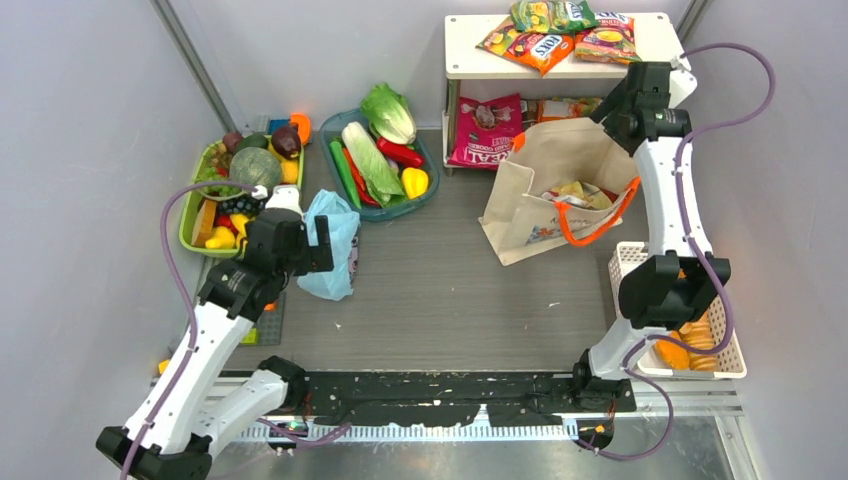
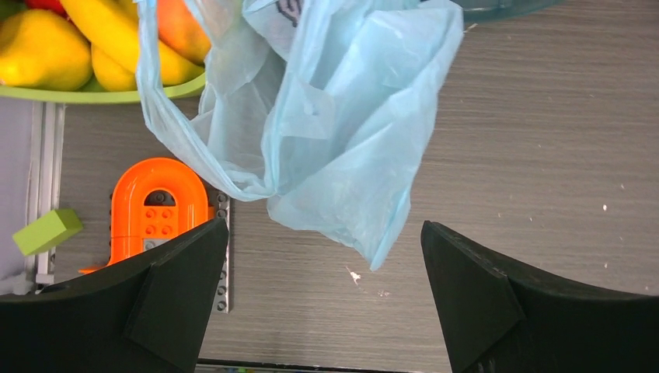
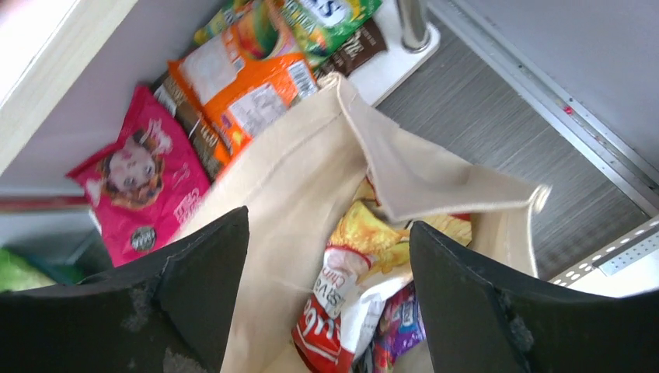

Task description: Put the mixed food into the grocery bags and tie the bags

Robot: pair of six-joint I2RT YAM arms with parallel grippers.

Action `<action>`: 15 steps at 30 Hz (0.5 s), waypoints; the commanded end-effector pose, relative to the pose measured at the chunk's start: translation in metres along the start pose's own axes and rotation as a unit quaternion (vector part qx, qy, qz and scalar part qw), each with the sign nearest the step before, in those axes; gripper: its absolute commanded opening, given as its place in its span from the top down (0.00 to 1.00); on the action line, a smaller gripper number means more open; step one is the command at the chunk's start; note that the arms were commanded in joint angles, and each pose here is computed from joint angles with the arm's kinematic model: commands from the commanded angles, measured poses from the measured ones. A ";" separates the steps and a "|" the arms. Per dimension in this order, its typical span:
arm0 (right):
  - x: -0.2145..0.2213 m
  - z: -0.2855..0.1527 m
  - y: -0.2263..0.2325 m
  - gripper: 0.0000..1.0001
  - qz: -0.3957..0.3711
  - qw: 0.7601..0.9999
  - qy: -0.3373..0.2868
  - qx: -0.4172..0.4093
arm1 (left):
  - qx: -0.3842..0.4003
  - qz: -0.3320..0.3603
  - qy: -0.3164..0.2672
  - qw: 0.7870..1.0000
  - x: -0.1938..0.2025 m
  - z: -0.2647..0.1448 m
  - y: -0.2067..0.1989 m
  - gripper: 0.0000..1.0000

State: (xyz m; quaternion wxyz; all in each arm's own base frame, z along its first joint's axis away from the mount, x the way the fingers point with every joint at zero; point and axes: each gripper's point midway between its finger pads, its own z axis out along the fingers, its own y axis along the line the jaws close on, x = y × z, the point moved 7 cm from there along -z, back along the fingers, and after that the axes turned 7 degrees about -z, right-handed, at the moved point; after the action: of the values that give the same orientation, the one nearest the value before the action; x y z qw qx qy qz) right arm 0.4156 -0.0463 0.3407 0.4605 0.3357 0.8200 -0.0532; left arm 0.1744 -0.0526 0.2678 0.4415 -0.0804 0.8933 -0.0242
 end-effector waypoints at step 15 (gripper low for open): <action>0.067 -0.200 0.002 0.17 -0.129 0.892 -0.091 -0.423 | -0.006 -0.100 0.059 0.993 -0.049 0.079 -0.003 0.17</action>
State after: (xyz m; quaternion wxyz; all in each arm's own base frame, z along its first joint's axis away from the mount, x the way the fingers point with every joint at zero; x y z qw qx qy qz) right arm 0.2774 0.0466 0.3884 0.5855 0.0668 0.7957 0.1401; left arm 0.2404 -0.0469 0.2645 0.4108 -0.1502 0.8991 -0.0153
